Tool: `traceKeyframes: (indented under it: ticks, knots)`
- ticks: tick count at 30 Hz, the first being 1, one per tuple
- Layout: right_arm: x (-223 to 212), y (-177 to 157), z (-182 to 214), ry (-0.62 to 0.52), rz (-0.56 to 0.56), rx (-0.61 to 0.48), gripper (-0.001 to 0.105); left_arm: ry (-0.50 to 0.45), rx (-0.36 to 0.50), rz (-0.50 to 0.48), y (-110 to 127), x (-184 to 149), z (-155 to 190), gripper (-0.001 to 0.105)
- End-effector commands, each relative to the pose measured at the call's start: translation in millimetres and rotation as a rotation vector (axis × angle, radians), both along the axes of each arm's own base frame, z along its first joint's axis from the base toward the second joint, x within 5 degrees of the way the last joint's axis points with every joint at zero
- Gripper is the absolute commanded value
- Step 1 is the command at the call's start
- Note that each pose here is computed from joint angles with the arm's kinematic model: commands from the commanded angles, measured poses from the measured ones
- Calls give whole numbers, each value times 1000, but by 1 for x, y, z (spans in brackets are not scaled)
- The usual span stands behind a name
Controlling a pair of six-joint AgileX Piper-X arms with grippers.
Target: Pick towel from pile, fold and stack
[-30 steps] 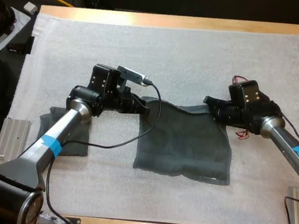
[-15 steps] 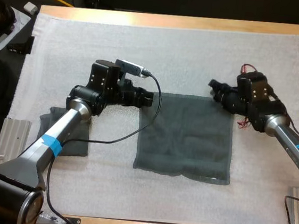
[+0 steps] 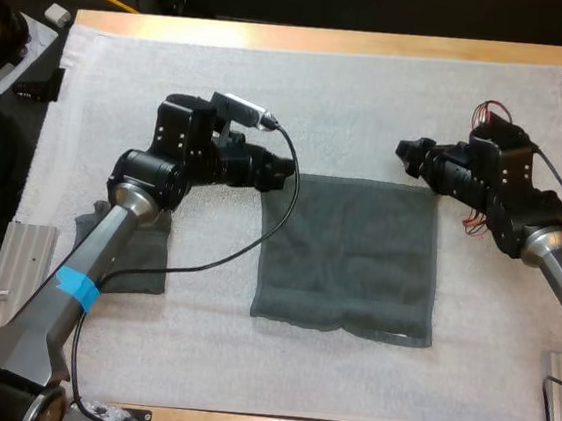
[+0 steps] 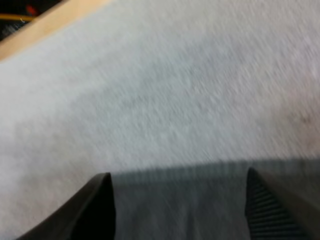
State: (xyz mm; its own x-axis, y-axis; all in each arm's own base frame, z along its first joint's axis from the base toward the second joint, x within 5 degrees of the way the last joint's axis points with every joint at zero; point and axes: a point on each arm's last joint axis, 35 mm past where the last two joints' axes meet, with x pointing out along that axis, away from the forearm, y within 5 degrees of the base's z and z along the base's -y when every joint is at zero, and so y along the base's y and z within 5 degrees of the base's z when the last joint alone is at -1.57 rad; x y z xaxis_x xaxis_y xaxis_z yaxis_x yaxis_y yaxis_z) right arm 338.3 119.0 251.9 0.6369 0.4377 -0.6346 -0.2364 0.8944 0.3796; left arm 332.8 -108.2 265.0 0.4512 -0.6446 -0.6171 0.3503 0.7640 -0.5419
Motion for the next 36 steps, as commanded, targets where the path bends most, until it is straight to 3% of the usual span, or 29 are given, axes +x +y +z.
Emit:
traceKeyframes:
  ticks: [1, 9, 19, 36]
  knots:
    - [-12, -6, 9, 27, 23, -35, 55, -18, 20, -21, 3, -15, 17, 57]
    - [-64, -22, 51, 68, 82, -121, 55, -23, 107, -33, 20, -72, 63, 57]
    - [-133, -44, 90, 120, 113, -166, 55, -27, 125, -24, 41, -143, 103, 57]
    - [-225, -76, 110, 198, 85, -232, 56, -16, 148, -1, 59, -210, 123, 57]
